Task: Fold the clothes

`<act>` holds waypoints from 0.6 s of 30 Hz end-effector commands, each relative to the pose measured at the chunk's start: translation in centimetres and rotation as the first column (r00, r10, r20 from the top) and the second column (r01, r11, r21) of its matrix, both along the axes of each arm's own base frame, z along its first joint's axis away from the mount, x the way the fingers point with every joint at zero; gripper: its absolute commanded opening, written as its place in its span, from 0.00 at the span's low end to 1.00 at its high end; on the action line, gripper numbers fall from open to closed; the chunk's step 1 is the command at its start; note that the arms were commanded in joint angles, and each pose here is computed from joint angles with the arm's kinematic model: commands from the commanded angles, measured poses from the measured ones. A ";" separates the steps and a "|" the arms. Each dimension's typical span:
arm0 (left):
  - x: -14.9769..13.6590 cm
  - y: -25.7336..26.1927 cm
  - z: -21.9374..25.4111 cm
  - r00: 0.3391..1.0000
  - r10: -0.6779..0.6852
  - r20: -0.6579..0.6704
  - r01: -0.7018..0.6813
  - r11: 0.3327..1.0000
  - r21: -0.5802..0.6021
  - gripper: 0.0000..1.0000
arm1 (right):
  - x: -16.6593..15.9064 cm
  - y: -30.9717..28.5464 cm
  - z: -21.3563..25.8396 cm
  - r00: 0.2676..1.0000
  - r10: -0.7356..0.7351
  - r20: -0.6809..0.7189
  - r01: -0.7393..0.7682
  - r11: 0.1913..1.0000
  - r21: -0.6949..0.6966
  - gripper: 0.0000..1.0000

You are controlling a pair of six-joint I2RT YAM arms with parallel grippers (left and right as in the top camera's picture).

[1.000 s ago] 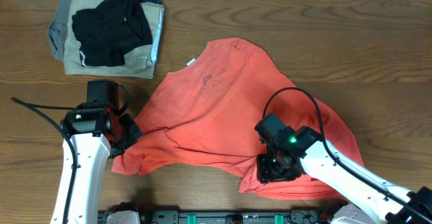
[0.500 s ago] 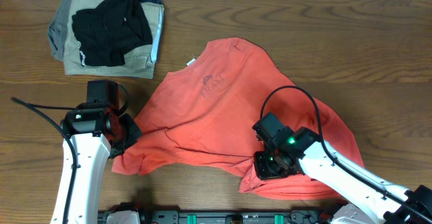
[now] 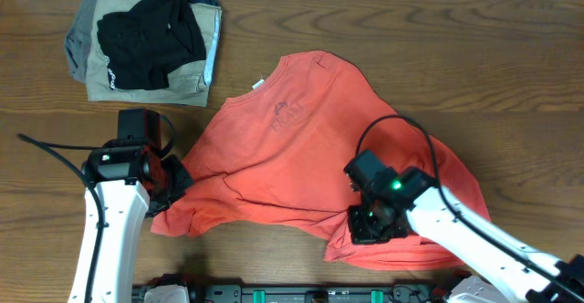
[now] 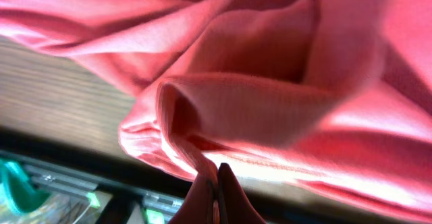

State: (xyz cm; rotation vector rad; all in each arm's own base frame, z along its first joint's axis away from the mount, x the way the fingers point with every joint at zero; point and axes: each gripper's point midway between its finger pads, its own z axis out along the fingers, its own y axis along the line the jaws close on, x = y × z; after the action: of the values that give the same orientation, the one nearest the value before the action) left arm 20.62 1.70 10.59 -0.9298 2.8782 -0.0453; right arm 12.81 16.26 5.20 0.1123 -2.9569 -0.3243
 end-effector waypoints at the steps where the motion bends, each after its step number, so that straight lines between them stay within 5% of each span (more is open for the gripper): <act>1: 1.2 -0.9 2.4 0.995 -0.069 0.066 0.072 0.996 -0.047 0.06 | 3.1 -0.1 4.1 0.992 -0.021 0.123 0.017 0.999 0.037 0.01; 15: 0.5 -1.0 14.3 0.932 -0.115 0.342 0.115 0.993 0.019 0.06 | 5.9 -7.5 19.5 0.839 -0.178 0.515 0.169 0.983 0.065 0.01; 18: 0.4 -0.9 15.1 0.918 -0.116 0.380 0.113 0.993 0.030 0.34 | 5.4 -9.2 21.0 0.796 -0.204 0.569 0.213 0.976 0.051 0.01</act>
State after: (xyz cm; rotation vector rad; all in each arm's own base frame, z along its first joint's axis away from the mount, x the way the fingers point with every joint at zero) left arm 21.18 0.65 24.94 -0.6730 2.5871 -0.2032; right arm 17.99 8.95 24.76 -0.1237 -3.4922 -0.4406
